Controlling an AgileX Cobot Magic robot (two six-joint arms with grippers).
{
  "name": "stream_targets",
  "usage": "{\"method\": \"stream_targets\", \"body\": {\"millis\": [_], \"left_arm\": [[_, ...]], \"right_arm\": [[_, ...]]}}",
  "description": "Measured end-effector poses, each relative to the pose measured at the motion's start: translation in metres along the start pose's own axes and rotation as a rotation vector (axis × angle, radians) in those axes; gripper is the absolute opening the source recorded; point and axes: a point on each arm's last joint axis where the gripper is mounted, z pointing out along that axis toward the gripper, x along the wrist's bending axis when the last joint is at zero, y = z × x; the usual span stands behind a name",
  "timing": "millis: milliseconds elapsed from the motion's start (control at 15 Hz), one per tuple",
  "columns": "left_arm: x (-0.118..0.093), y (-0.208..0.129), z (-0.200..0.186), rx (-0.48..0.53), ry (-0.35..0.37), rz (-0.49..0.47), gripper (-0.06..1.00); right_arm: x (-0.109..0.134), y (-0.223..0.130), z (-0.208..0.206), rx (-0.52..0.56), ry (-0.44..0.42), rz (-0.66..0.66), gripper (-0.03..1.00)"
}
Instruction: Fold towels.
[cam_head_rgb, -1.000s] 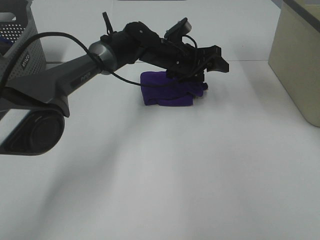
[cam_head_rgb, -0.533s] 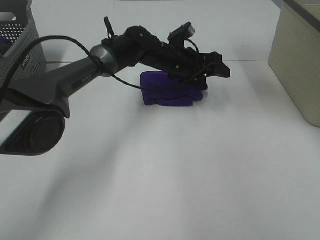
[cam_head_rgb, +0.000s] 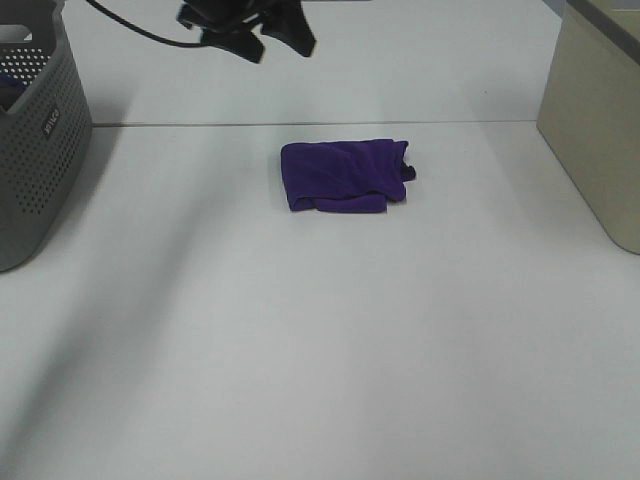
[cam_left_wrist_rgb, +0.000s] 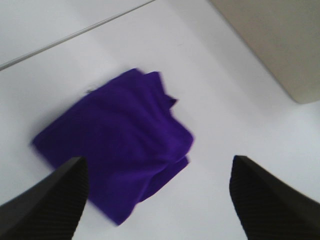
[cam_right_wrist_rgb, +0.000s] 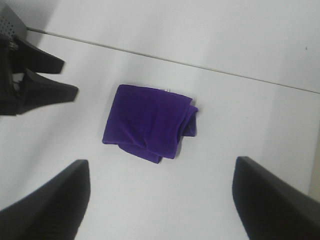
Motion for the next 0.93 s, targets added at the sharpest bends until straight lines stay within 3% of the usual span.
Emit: {"method": "stream_targets", "body": {"millis": [133, 333, 600, 800, 933], "left_arm": [[0.009, 0.008, -0.031, -0.011, 0.231, 0.009, 0.72], [0.009, 0.02, -0.075, -0.084, 0.38, 0.008, 0.72], [0.03, 0.014, -0.176, -0.145, 0.51, -0.12, 0.72], [0.012, -0.032, -0.242, -0.086, 0.549, -0.183, 0.72], [-0.018, -0.081, -0.281, -0.056, 0.56, -0.205, 0.72]], "right_arm": [[-0.002, -0.009, -0.024, -0.013, -0.072, -0.007, 0.77], [-0.004, -0.034, -0.062, -0.011, -0.184, -0.024, 0.77], [0.008, -0.111, -0.139, -0.05, -0.231, -0.008, 0.77], [0.018, -0.177, -0.19, -0.142, -0.236, 0.023, 0.77], [0.023, -0.221, -0.215, -0.216, -0.233, 0.038, 0.77]]}}
